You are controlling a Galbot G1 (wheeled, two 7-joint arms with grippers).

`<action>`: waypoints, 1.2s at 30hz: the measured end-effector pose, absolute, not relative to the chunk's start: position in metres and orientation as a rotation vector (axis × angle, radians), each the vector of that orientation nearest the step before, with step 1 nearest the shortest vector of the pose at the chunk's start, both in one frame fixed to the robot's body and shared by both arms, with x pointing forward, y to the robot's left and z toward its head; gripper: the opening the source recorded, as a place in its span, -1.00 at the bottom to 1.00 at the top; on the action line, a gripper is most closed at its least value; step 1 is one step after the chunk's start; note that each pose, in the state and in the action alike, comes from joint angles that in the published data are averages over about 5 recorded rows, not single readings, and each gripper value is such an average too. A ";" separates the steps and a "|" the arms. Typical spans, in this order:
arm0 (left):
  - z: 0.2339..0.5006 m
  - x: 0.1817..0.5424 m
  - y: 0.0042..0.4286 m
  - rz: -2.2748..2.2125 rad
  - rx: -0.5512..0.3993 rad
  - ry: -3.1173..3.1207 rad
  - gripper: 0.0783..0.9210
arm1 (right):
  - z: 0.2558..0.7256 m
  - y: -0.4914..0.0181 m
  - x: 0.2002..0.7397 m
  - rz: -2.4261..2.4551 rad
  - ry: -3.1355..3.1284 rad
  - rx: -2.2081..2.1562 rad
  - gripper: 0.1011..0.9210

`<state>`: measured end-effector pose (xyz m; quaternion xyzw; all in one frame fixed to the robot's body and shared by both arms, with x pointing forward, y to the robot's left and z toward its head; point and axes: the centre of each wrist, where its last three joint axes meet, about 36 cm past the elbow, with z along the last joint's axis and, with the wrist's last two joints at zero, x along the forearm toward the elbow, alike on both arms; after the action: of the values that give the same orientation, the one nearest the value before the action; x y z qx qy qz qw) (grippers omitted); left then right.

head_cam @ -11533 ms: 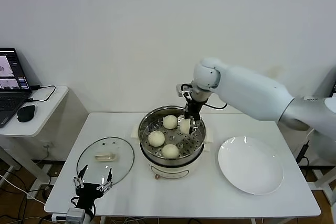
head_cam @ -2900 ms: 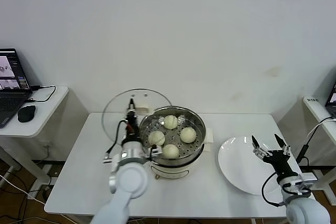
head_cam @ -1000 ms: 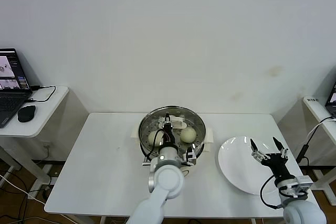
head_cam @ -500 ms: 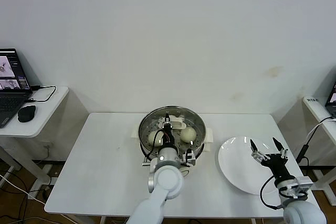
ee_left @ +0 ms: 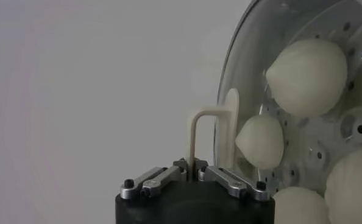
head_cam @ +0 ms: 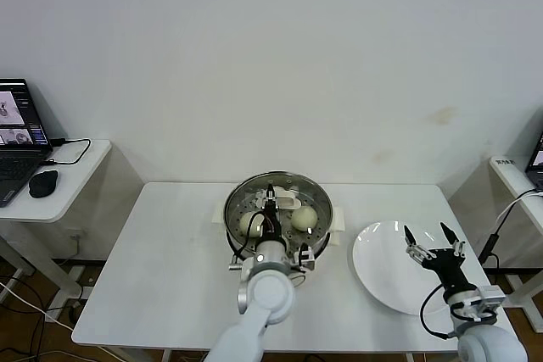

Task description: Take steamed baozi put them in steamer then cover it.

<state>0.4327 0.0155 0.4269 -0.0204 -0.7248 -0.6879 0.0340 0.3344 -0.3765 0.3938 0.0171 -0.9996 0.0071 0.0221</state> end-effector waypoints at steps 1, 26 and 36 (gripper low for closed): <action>0.427 0.432 0.016 -2.114 -0.067 -2.230 -0.61 | 0.394 -0.377 0.335 0.022 -3.097 0.053 0.76; 0.472 0.382 0.031 -2.043 -0.097 -2.365 0.76 | 0.391 -0.373 0.332 -0.009 -3.073 0.069 0.76; 0.489 0.354 0.089 -1.880 -0.083 -2.554 0.77 | 0.381 -0.353 0.324 -0.081 -3.017 0.071 0.76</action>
<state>0.3536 0.0886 0.4890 -0.0263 -0.8049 -0.5926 -0.0153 0.3239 -0.3529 0.3807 0.0235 -0.9975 -0.0267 0.0615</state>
